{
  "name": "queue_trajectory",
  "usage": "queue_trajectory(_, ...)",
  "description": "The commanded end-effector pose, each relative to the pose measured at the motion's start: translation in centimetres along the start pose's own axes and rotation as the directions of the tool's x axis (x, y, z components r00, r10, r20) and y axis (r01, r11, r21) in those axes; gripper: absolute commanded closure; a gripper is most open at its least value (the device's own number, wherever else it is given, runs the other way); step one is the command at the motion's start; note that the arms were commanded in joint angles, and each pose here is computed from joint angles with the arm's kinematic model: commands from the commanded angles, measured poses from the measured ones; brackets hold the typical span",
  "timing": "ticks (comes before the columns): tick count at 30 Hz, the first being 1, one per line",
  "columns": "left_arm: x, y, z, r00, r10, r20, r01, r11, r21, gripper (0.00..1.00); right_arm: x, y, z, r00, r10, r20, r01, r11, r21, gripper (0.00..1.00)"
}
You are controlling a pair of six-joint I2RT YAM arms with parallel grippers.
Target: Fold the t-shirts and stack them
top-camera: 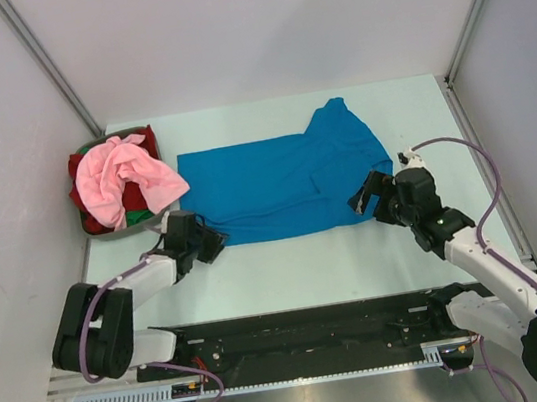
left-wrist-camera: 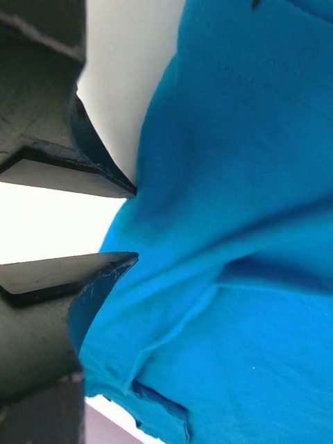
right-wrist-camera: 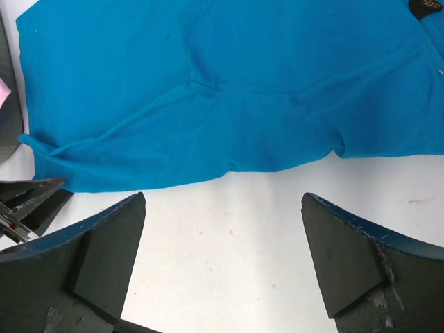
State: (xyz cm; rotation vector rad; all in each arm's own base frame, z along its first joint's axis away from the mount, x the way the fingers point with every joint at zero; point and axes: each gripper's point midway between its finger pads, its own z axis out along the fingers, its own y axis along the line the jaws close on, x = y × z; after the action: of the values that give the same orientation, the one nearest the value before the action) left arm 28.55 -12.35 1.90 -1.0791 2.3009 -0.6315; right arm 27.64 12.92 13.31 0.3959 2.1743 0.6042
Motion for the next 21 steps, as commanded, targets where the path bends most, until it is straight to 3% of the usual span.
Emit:
queue_trajectory(1, 1.0, 5.0, 0.4, 1.000, -0.017, -0.015, 0.013, 0.976, -0.216, 0.53, -0.5, -0.1, -0.5, 0.999, -0.016, 0.038, 0.015, 1.000, 0.007, 0.00)
queue_trajectory(5, 1.0, 5.2, 0.5, 0.999, -0.021, -0.027, 0.014, 0.966, -0.258, 0.53, -0.4, 0.0, -0.6, 0.999, -0.014, 0.041, 0.014, 1.000, -0.005, 0.00)
queue_trajectory(8, 1.0, 5.1, 0.6, 0.999, -0.027, -0.030, 0.018, 0.965, -0.261, 0.81, 0.0, 0.1, -0.4, 1.000, -0.007, 0.023, 0.007, 1.000, -0.009, 0.00)
queue_trajectory(9, 1.0, 5.1, 0.6, 0.999, -0.032, -0.031, 0.022, 0.965, -0.262, 0.99, 0.1, 0.0, -0.4, 1.000, -0.002, 0.020, 0.002, 1.000, -0.005, 0.00)
queue_trajectory(14, 0.9, 5.0, 0.5, 0.999, -0.031, -0.027, 0.023, 0.965, -0.262, 1.00, 1.0, -1.9, 0.2, 0.999, 0.044, -0.004, -0.043, 0.995, 0.084, 0.00)
queue_trajectory(21, 0.4, 4.6, -0.8, 1.000, -0.006, -0.008, 0.004, 0.971, -0.241, 1.00, 3.4, -5.4, 1.0, 0.974, 0.224, -0.031, -0.215, 0.960, 0.181, 0.06)
